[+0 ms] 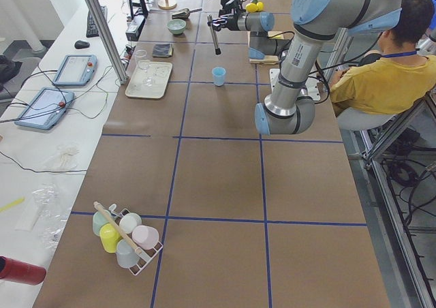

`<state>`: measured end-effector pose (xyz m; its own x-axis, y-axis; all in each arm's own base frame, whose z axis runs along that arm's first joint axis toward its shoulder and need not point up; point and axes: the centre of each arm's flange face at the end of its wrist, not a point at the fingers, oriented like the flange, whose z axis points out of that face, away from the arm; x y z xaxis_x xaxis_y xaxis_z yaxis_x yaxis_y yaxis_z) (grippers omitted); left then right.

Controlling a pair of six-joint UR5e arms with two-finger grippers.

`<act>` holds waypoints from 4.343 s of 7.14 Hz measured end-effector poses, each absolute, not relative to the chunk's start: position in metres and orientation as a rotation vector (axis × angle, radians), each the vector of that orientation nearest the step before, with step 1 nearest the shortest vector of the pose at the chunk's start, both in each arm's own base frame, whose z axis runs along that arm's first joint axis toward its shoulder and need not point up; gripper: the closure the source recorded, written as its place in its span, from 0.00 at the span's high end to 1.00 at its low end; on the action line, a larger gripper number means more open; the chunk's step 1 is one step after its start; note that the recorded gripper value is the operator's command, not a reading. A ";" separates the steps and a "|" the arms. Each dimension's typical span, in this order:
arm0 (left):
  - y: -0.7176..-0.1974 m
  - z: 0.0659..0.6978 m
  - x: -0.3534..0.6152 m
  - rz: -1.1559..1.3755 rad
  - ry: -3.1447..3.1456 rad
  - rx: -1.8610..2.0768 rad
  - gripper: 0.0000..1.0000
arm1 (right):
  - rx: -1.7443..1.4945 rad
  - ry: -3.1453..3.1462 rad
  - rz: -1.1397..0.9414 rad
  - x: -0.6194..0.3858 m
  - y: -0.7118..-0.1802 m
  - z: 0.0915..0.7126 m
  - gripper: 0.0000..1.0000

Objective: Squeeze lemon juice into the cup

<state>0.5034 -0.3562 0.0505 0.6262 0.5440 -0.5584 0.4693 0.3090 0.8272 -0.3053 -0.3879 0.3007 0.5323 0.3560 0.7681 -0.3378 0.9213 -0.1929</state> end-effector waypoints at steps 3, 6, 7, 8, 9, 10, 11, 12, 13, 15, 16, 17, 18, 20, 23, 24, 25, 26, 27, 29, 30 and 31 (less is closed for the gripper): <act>-0.426 0.087 0.435 0.246 0.977 0.909 0.00 | -0.019 -0.930 0.413 -0.303 -0.387 0.297 1.00; -0.471 0.190 0.357 0.130 0.952 0.435 0.00 | -0.016 -0.936 0.416 -0.292 -0.379 0.295 1.00; -0.475 0.227 0.350 0.063 0.904 0.319 0.00 | -0.017 -0.936 0.417 -0.289 -0.377 0.295 1.00; -0.481 0.267 0.351 0.022 0.847 0.238 0.00 | -0.018 -0.934 0.418 -0.288 -0.376 0.297 1.00; -0.491 0.312 0.357 0.007 0.780 0.174 0.00 | -0.019 -0.931 0.420 -0.287 -0.375 0.298 1.00; -0.503 0.356 0.355 0.033 0.716 0.141 0.00 | -0.020 -0.928 0.421 -0.287 -0.375 0.299 1.00; -0.518 0.391 0.343 0.082 0.664 0.133 0.00 | -0.021 -0.927 0.422 -0.287 -0.375 0.300 1.00; -0.529 0.422 0.325 0.121 0.623 0.128 0.00 | -0.021 -0.926 0.423 -0.287 -0.375 0.301 1.00; -0.535 0.450 0.307 0.143 0.595 0.121 0.00 | -0.022 -0.925 0.424 -0.287 -0.375 0.301 1.00; -0.532 0.502 0.297 0.129 0.590 0.060 0.00 | -0.021 -0.929 0.426 -0.287 -0.375 0.299 1.00; -0.531 0.519 0.297 0.109 0.594 0.024 0.00 | -0.021 -0.931 0.425 -0.287 -0.375 0.298 1.00; -0.531 0.524 0.296 0.080 0.599 0.002 0.00 | -0.019 -0.934 0.425 -0.286 -0.374 0.296 1.00; -0.532 0.526 0.296 0.051 0.600 -0.010 0.00 | -0.016 -0.942 0.425 -0.284 -0.372 0.293 1.00; -0.532 0.530 0.296 0.035 0.597 -0.021 0.00 | -0.016 -0.952 0.429 -0.281 -0.369 0.287 1.00; -0.531 0.540 0.299 0.042 0.586 -0.035 0.00 | -0.018 -0.952 0.433 -0.281 -0.369 0.287 1.00; -0.532 0.542 0.300 0.044 0.583 -0.039 0.00 | -0.019 -0.949 0.433 -0.282 -0.369 0.288 1.00; -0.533 0.544 0.302 0.044 0.580 -0.043 0.00 | -0.020 -0.947 0.434 -0.282 -0.369 0.289 1.00; -0.533 0.546 0.302 0.044 0.579 -0.046 0.34 | -0.020 -0.945 0.434 -0.283 -0.370 0.290 1.00; -0.533 0.546 0.303 0.043 0.578 -0.047 0.58 | -0.020 -0.945 0.434 -0.283 -0.369 0.290 1.00; -0.534 0.546 0.303 0.042 0.578 -0.046 1.00 | -0.021 -0.946 0.432 -0.284 -0.369 0.289 1.00; -0.533 0.547 0.303 0.039 0.578 -0.047 1.00 | -0.021 -0.947 0.432 -0.284 -0.369 0.289 1.00; -0.533 0.546 0.302 0.040 0.579 -0.045 1.00 | -0.020 -0.949 0.431 -0.283 -0.369 0.288 1.00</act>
<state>0.3025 -0.5335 0.5459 0.8363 0.0254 -0.5476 -0.0507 0.9982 -0.0312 -0.2834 -0.3690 0.2878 0.5039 0.3659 0.7824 -0.3483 0.9150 -0.2036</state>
